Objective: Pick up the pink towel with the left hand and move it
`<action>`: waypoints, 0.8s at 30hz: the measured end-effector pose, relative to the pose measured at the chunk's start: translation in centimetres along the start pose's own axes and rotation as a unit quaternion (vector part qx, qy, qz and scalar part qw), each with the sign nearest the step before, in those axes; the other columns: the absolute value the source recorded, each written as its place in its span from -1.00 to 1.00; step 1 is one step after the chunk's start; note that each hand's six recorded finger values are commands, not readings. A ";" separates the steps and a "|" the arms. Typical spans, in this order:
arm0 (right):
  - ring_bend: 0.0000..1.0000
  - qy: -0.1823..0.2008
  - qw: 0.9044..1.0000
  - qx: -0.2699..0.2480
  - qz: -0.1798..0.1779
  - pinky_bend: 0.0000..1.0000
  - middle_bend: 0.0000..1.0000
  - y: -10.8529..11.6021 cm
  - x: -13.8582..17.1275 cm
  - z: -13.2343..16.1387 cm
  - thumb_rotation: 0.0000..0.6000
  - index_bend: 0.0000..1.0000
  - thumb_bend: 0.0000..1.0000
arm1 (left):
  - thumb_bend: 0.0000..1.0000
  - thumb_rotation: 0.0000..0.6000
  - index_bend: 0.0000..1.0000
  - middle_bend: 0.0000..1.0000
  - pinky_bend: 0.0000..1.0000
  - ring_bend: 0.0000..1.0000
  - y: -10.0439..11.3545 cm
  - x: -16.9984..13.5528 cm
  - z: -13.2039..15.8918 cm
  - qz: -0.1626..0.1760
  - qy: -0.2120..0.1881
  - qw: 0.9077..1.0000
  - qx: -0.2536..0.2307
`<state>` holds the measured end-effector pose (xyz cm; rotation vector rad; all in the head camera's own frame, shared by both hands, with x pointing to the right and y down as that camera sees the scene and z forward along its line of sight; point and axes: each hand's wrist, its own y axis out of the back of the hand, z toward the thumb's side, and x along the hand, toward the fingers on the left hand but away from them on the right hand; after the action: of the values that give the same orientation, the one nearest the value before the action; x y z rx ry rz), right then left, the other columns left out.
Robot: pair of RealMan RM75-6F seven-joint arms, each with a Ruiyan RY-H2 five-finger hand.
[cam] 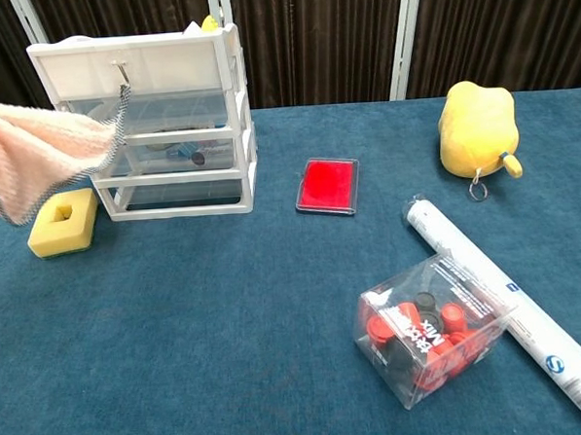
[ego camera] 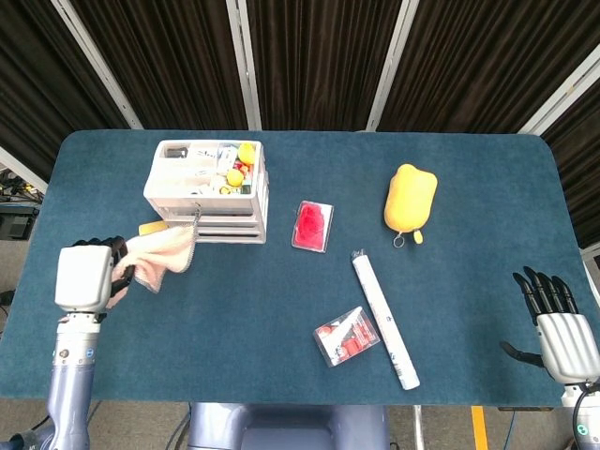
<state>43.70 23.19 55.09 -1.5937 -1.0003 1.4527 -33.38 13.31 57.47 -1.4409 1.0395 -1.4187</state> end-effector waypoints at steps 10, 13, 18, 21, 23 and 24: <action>-1.00 -0.002 1.000 -0.001 -0.001 -1.00 -1.00 0.1 0.0 -0.2 1.00 -1.00 -0.98 | -1.00 0.85 -0.99 -1.00 -1.00 -1.00 -3.5 -0.2 3.3 -0.099 -0.072 0.992 -0.030; -1.00 -0.001 1.000 -0.001 -0.002 -1.00 -1.00 0.1 0.0 -0.1 1.00 -1.00 -0.98 | -1.00 0.77 -1.00 -1.00 -1.00 -1.00 -3.3 -0.3 3.6 -0.095 -0.084 0.991 -0.034; -1.00 0.000 1.000 0.000 -0.003 -1.00 -1.00 0.1 0.0 -0.1 1.00 -1.00 -0.98 | -1.00 0.70 -1.00 -1.00 -1.00 -1.00 -3.0 -0.8 3.4 -0.095 -0.092 0.989 -0.062; -1.00 -0.001 1.000 0.002 -0.003 -1.00 -1.00 0.1 0.0 -0.1 1.00 -1.00 -0.98 | -1.00 0.71 -1.00 -1.00 -1.00 -1.00 -2.4 -1.2 2.8 -0.091 -0.094 0.989 -0.069; -1.00 -0.001 1.000 0.002 -0.003 -1.00 -1.00 0.1 0.0 -0.1 1.00 -1.00 -0.98 | -1.00 0.70 -1.00 -1.00 -1.00 -1.00 -1.9 -1.5 2.5 -0.082 -0.093 0.990 -0.072; -1.00 -0.001 1.000 0.002 -0.003 -1.00 -1.00 0.1 0.0 -0.1 1.00 -1.00 -0.98 | -1.00 0.70 -1.00 -1.00 -1.00 -1.00 -1.7 -1.7 2.3 -0.078 -0.092 0.990 -0.073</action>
<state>43.82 23.15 55.01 -1.5862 -1.0004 1.4516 -31.15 15.48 58.58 -1.7571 0.9470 -1.3095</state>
